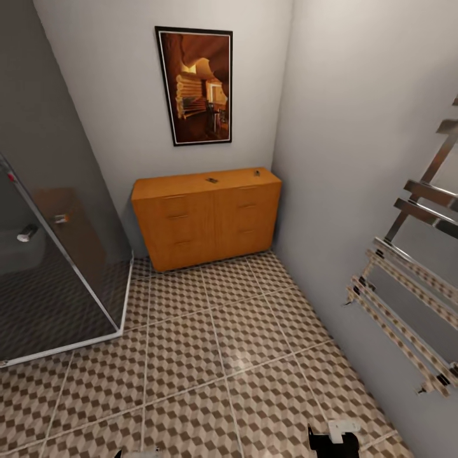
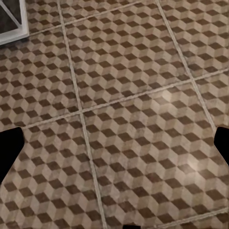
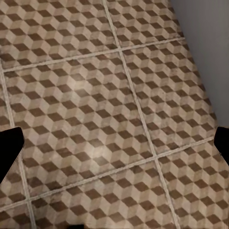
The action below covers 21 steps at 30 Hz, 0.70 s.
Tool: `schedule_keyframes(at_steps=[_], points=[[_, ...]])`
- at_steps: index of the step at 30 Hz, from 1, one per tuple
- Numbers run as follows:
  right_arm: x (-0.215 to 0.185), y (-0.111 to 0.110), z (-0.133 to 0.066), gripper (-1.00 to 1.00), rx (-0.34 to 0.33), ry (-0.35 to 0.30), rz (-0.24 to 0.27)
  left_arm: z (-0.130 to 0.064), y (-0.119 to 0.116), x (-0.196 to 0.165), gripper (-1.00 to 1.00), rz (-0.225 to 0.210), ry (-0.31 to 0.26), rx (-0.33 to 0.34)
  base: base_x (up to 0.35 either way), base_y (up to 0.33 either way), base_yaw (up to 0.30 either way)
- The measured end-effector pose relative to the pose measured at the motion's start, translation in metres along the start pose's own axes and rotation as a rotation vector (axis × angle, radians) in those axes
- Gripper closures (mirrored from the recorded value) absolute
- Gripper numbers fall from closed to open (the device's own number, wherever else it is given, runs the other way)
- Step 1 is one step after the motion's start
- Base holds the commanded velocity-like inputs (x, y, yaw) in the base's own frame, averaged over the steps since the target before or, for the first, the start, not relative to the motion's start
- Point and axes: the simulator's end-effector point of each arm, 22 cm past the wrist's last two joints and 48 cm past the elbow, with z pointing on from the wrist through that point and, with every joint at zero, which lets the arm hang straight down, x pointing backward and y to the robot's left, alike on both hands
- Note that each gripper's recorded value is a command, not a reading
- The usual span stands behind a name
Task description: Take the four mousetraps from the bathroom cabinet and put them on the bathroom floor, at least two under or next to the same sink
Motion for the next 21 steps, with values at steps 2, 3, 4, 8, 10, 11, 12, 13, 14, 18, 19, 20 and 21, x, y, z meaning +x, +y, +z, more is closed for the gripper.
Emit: schedule_keyframes(at_steps=[2, 3, 4, 8, 10, 11, 12, 13, 14, 18, 19, 20, 21], points=[[0.0000, 0.0000, 0.0000, -1.00, 0.000, 0.000, 0.000, 0.0000, 0.0000, 0.0000, -1.00, 0.000, 0.000, 0.000, 0.329, 0.000, 0.000], [0.0000, 0.0001, 0.0000, -1.00, 0.000, 0.000, 0.000, 0.0000, 0.0000, 0.0000, -1.00, 0.000, 0.000, 0.000, 0.329, 0.000, 0.000], [0.0000, 0.0002, 0.0000, -1.00, -0.001, 0.000, 0.000, 0.0000, 0.0000, 0.0000, -1.00, 0.000, 0.000, 0.000, 0.329, 0.000, 0.000], [0.0000, 0.0002, 0.0000, -1.00, -0.001, 0.000, 0.000, 0.0000, 0.0000, 0.0000, -1.00, 0.000, 0.000, 0.000, 0.329, 0.000, 0.000], [0.0000, 0.0002, 0.0000, -1.00, -0.001, 0.000, 0.000, 0.0000, 0.0001, 0.0000, -1.00, 0.000, 0.000, 0.000, 0.326, 0.000, 0.000], [0.0000, 0.0002, 0.0000, -1.00, -0.001, 0.000, 0.000, 0.0000, 0.0000, 0.0000, -1.00, 0.000, 0.000, 0.000, 0.297, 0.000, 0.000], [0.0000, 0.0002, 0.0001, -1.00, -0.001, 0.000, 0.000, 0.0001, 0.0000, 0.0000, -1.00, 0.000, 0.000, 0.000, 0.204, 0.000, 0.000], [0.0000, 0.0003, 0.0002, -1.00, -0.001, 0.000, 0.000, 0.0002, 0.0000, 0.0000, -1.00, 0.000, 0.000, 0.000, 0.131, 0.000, 0.000], [0.0000, 0.0003, 0.0003, -1.00, -0.001, 0.000, 0.000, 0.0002, 0.0000, 0.0000, -1.00, 0.000, 0.000, 0.000, 0.105, 0.000, 0.000], [0.0000, 0.0004, 0.0003, -1.00, -0.001, 0.001, 0.000, 0.0003, -0.0001, 0.0000, -1.00, 0.000, 0.001, 0.000, 0.054, 0.000, 0.000], [0.0000, 0.0004, 0.0003, -1.00, -0.001, 0.001, 0.000, 0.0003, 0.0000, 0.0001, -1.00, 0.000, 0.001, 0.000, 0.027, 0.000, 0.000], [0.0000, 0.0003, 0.0004, -1.00, -0.001, 0.001, 0.000, 0.0003, -0.0001, 0.0001, -1.00, 0.000, 0.001, 0.000, 0.022, 0.000, 0.000], [0.0000, 0.0003, 0.0004, -1.00, -0.001, 0.001, 0.000, 0.0003, 0.0000, 0.0001, -1.00, 0.000, 0.001, 0.000, 0.018, 0.000, 0.000]])
